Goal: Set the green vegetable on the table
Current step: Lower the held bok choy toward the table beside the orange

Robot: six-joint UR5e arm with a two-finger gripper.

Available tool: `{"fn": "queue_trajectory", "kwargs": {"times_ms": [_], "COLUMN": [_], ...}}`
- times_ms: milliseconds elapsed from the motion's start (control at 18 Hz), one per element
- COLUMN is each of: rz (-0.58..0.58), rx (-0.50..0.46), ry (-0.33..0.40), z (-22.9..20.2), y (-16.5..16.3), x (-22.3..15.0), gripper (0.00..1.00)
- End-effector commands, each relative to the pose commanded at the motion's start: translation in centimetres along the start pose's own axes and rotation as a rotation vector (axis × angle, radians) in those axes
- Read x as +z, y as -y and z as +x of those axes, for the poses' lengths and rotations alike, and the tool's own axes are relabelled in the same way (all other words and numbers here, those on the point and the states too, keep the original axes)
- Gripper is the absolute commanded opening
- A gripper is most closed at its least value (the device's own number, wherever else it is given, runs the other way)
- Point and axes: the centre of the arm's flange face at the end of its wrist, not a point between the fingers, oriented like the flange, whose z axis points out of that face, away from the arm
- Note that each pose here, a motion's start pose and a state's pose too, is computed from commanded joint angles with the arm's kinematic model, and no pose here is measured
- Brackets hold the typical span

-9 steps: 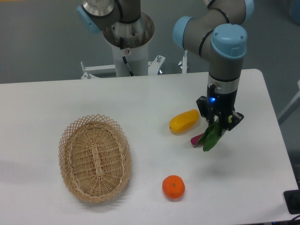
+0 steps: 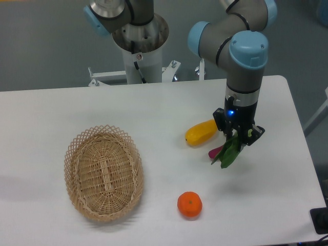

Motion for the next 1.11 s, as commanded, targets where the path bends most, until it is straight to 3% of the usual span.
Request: {"fn": "queue_trajectory", "kwargs": {"times_ms": [278, 778, 1111], "rz": [0.021, -0.054, -0.055], "rx": [-0.037, 0.072, 0.073], "ry": [0.03, 0.049, 0.035], "z": [0.0, -2.1, -2.4], "y": [2.2, 3.2, 2.9], "x": [2.0, 9.0, 12.9], "gripper": [0.42, 0.42, 0.42]}}
